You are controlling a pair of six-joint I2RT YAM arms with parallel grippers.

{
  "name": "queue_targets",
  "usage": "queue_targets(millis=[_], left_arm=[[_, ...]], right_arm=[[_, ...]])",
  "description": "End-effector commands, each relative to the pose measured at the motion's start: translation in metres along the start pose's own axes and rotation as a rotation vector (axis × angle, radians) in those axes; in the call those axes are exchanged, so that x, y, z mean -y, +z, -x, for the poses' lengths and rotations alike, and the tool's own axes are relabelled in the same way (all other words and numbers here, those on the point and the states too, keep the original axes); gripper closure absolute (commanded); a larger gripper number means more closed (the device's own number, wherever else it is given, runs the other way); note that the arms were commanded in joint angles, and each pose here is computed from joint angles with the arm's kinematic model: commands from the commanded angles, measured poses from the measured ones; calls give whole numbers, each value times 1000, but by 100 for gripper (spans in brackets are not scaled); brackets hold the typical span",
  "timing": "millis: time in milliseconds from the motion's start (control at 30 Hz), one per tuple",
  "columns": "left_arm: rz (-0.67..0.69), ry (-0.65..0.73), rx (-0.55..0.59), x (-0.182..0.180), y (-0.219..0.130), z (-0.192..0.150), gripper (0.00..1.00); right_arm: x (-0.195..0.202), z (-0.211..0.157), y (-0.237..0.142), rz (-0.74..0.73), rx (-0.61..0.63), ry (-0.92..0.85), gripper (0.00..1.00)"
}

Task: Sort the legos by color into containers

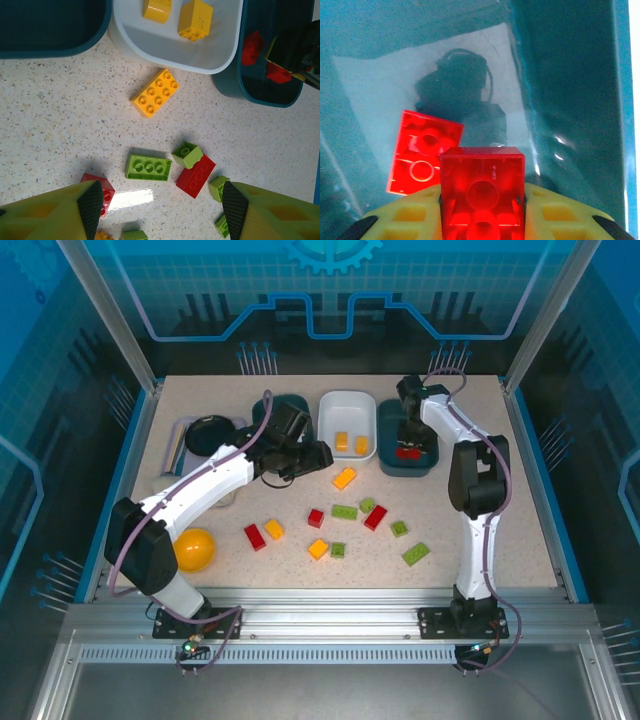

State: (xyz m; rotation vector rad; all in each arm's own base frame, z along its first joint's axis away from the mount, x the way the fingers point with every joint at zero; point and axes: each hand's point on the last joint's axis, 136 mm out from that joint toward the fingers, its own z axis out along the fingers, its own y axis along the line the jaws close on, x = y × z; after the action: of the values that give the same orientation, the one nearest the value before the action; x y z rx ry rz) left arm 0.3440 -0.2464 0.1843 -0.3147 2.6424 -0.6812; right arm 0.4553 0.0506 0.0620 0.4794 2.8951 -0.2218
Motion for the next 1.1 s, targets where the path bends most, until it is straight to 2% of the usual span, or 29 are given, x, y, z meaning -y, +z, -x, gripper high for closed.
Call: queue_targets(millis=[0, 67, 267, 467, 567, 800, 900, 1067], left_arm=[[-33, 25, -1, 11, -8, 0, 32], [-29, 26, -3, 8, -9, -2, 32], [-22, 39, -9, 5, -15, -6, 32], [-14, 49, -7, 1, -22, -8, 32], [-12, 52, -4, 0, -25, -10, 32], [19, 34, -29, -8, -28, -16, 32], [43, -17, -57, -13, -24, -21, 32], [93, -210, -134, -13, -15, -28, 32]], right_arm=[[13, -3, -1, -60, -23, 55, 75], [12, -5, 3, -58, -34, 66, 73], [1, -9, 15, -20, -70, 85, 60], [-10, 4, -5, 27, -8, 77, 44], [-18, 13, -29, 59, 47, 59, 41], [-47, 15, -119, 204, 249, -74, 41], [-58, -4, -156, 279, 354, -182, 41], [-74, -71, -198, 477, 454, -381, 40]])
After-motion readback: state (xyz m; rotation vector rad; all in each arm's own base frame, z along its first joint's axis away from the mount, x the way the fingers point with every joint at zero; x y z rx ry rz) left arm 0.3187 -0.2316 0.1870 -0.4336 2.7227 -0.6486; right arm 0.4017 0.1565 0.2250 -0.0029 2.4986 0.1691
